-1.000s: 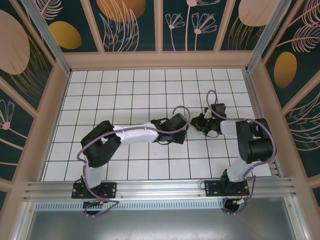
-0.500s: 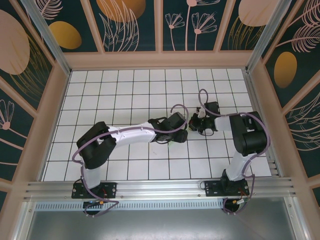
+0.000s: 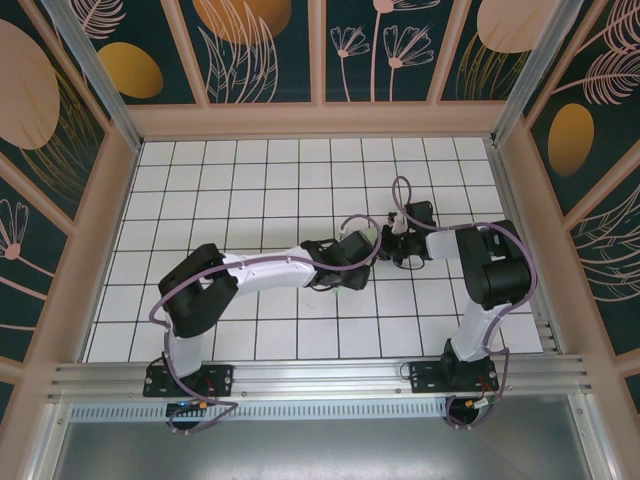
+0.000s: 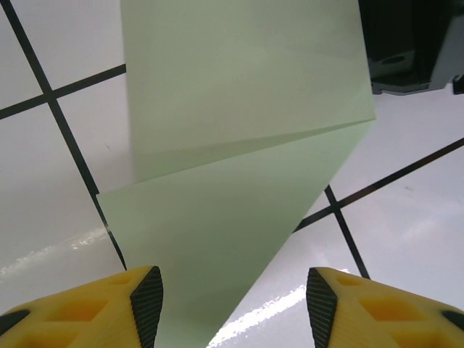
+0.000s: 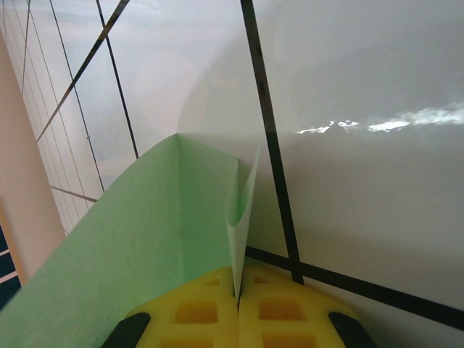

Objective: Fold a paper plane with a square sheet of paper (fold left side to right side)
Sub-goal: Fold the wing for the fifth time at the center of the table.

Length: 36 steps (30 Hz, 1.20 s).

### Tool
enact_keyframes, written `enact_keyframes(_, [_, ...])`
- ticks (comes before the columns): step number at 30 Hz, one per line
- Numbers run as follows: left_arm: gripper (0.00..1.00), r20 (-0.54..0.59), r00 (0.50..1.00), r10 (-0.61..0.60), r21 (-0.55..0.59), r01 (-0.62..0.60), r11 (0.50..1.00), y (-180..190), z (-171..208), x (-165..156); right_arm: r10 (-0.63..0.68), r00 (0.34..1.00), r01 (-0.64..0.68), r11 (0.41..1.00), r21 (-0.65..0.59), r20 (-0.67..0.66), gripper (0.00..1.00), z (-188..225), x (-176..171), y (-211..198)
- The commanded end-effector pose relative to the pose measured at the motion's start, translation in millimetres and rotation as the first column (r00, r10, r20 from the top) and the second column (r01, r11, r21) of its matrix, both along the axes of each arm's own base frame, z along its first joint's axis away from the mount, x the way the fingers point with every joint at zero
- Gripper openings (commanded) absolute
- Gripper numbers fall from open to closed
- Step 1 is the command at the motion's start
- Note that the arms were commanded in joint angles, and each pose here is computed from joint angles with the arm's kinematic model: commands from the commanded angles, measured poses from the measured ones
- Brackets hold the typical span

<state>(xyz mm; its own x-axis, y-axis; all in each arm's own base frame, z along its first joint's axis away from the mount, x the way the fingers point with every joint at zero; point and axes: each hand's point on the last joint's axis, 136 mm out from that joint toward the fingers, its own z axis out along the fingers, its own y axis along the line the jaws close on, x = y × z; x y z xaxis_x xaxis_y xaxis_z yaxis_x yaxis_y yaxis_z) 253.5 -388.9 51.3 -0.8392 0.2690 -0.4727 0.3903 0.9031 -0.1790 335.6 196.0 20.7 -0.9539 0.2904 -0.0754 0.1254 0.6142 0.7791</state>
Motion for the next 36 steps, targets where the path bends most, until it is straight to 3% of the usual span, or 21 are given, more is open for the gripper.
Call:
enact_keyframes(1, [0.57, 0.035, 0.999, -0.024, 0.081, 0.021, 0.996, 2.9, -5.5, 3.4, 0.028, 1.0, -0.028, 1.0, 0.008, -0.001, 0.0, -0.1, -0.3, 5.5])
enact_keyframes(20, [0.36, 0.067, 0.997, -0.044, 0.181, 0.031, 0.983, 6.2, -26.5, 10.4, 0.056, 0.998, -0.056, 0.998, 0.003, -0.01, 0.0, -5.0, -5.7, 9.3])
enact_keyframes(36, [0.16, 0.06, 0.996, -0.063, 0.097, 0.057, 0.994, -3.3, -16.3, 8.2, 0.08, 0.997, -0.08, 0.997, -0.008, -0.003, 0.04, -6.7, -6.0, 8.1])
